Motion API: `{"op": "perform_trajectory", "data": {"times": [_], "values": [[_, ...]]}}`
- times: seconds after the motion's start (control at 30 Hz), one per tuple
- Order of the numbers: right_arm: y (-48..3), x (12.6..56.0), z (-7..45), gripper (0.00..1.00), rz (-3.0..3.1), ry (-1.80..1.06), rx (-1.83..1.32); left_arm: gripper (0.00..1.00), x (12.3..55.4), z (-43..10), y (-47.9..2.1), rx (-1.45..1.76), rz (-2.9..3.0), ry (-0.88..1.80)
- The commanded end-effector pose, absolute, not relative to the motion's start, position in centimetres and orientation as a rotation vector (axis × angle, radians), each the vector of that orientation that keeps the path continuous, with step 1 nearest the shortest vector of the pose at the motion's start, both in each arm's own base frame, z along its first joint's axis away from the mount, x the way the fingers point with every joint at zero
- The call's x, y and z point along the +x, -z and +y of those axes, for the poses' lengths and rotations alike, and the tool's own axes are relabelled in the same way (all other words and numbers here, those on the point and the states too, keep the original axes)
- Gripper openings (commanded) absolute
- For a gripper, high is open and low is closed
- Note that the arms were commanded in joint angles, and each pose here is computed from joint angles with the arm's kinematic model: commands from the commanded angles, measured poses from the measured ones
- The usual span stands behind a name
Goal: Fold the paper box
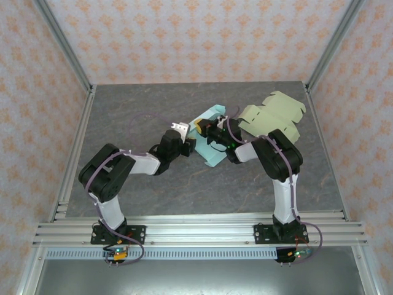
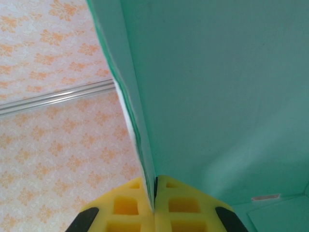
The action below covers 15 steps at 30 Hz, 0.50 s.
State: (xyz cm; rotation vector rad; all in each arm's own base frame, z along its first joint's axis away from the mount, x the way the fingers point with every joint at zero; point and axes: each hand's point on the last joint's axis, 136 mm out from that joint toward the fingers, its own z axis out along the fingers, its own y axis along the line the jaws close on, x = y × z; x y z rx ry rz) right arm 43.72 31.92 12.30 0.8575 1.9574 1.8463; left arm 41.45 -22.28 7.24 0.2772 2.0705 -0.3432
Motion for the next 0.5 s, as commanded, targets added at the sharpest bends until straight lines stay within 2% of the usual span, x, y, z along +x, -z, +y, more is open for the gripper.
{"op": "perform_trajectory", "data": {"times": [0.0,0.13,0.27,0.47], "values": [[-12.1,43.8,32.6,0.0,1.947,-1.877,0.903,0.49,43.2,-22.9,-8.6,0.209,2.019,0.335],[-11.3,42.7,32.2,0.0,1.942,-1.837,0.953,0.39,44.0,-22.2,-7.6,0.109,2.031,0.283],[-11.1,42.4,31.2,0.0,1.921,-1.799,1.001,0.33,43.8,-22.8,-7.4,0.094,2.014,0.235],[-10.9,41.5,30.8,0.06,1.929,-1.751,1.045,0.2,44.0,-22.0,-7.5,0.02,2.015,0.174]]}}
